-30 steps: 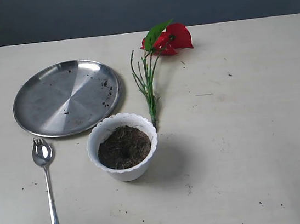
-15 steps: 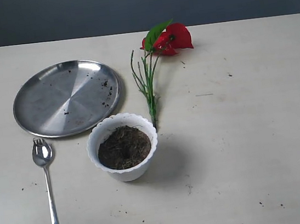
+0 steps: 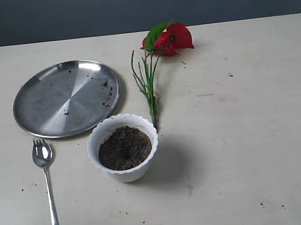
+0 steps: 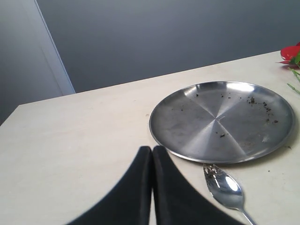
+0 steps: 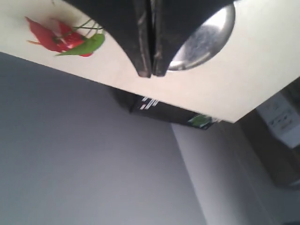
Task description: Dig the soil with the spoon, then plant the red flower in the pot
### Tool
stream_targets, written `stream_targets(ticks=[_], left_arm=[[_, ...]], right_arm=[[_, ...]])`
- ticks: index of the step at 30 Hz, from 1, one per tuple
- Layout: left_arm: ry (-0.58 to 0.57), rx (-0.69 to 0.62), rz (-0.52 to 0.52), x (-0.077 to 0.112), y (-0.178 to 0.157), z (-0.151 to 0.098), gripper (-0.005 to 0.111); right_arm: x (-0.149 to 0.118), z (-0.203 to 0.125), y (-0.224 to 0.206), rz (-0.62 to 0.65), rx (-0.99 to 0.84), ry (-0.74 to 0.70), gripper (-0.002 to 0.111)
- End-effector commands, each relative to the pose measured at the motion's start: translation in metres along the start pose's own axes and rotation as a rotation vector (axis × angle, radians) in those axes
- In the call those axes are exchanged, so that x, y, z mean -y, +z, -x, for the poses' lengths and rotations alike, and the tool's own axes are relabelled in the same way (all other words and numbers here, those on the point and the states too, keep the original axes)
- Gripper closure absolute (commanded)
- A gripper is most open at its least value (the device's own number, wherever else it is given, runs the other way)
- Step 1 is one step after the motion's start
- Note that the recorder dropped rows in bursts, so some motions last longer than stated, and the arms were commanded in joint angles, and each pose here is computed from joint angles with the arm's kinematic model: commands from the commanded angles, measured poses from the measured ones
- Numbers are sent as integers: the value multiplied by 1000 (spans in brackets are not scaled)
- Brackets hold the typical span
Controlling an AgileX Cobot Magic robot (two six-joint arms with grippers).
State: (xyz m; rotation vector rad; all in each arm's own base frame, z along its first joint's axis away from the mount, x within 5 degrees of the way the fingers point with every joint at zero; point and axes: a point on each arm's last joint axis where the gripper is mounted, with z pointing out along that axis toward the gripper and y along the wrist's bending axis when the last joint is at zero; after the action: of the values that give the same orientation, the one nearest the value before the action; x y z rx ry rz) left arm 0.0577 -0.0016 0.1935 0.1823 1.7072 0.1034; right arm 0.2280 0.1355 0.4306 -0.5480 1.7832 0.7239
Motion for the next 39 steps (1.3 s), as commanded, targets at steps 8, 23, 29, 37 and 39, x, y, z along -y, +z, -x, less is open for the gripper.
stream_targets(ticks=[8, 23, 29, 37, 39], left_arm=[[-4, 9, 0, 0, 0, 0, 106], [-4, 9, 0, 0, 0, 0, 106], [-4, 9, 0, 0, 0, 0, 106], [-4, 9, 0, 0, 0, 0, 106], [-4, 9, 0, 0, 0, 0, 106]], right_arm=[[-82, -97, 182, 184, -508, -79, 109], [-159, -165, 241, 309, -949, -374, 71], [-190, -192, 244, 309, -961, -371, 61], [-214, -249, 253, 198, -1047, -390, 61], [-221, -264, 255, 188, -1059, -367, 61]])
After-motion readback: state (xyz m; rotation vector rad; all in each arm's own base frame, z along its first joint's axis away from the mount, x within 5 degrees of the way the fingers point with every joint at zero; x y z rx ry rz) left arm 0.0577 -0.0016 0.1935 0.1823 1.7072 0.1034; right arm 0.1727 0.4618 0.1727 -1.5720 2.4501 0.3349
